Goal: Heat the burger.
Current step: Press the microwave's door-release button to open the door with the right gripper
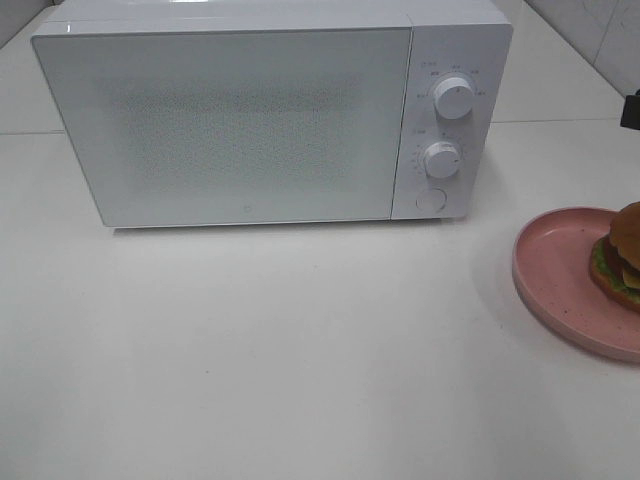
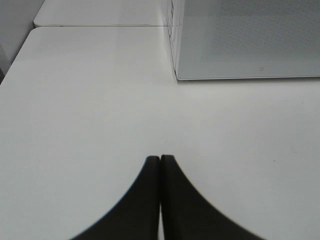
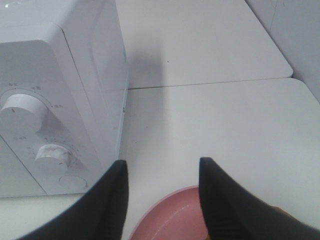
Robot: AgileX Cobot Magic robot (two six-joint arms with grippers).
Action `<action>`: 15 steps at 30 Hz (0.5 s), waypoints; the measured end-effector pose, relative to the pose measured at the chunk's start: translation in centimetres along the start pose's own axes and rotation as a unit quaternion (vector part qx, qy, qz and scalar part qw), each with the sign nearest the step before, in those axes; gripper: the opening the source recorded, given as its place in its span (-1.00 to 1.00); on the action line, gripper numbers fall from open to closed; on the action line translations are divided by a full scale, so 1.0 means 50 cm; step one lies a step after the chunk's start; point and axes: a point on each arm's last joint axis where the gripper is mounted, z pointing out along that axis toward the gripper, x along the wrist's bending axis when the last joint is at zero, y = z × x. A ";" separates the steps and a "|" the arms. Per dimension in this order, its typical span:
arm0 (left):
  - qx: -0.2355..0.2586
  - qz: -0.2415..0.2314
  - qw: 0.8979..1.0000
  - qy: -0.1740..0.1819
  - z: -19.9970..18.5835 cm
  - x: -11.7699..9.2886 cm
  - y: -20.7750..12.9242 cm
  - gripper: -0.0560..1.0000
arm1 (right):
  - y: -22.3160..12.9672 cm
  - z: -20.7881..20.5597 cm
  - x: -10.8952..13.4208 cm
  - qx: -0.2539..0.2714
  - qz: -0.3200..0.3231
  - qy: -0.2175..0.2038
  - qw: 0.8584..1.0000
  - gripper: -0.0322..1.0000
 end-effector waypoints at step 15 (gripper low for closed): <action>0.000 0.000 1.000 0.000 0.000 0.000 0.000 -0.89 | -0.064 0.063 0.177 0.016 -0.054 0.166 0.985 -0.51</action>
